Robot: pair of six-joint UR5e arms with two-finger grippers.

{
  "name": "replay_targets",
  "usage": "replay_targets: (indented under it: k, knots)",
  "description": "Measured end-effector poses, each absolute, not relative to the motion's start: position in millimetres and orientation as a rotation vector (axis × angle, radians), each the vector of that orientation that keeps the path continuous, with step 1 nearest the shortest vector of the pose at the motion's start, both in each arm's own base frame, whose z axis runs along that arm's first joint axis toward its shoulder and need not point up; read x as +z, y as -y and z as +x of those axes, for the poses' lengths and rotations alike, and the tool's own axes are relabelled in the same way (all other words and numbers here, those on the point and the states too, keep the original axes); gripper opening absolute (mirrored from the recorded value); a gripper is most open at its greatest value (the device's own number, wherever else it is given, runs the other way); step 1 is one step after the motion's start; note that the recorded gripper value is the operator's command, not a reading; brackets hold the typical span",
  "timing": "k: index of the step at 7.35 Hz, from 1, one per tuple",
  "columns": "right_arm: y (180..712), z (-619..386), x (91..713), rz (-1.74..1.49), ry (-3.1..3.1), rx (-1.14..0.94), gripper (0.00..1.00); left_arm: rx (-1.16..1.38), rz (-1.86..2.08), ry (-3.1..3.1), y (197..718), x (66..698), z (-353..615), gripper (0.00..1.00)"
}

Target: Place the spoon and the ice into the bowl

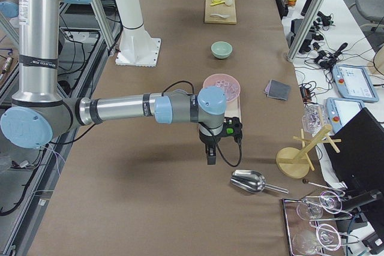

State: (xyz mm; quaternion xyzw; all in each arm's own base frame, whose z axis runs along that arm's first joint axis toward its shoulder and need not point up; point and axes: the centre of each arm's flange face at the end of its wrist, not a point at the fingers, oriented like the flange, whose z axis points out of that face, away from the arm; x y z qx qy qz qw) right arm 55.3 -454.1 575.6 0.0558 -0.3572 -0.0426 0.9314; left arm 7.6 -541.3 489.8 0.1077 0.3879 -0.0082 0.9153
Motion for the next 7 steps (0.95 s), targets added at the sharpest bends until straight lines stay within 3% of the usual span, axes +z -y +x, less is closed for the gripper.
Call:
replay_targets:
  k: [4, 7]
  knots:
    - [455.3, 46.2, 544.9, 0.146, 0.827, -0.083, 1.0, 0.006, 0.23, -0.798, 567.1, 417.3, 142.5, 0.98]
    - [463.6, 25.7, 532.2, 0.105, 0.86, 0.025, 1.0, -0.026, 0.224, -0.782, 543.2, 410.3, 240.2, 0.98]
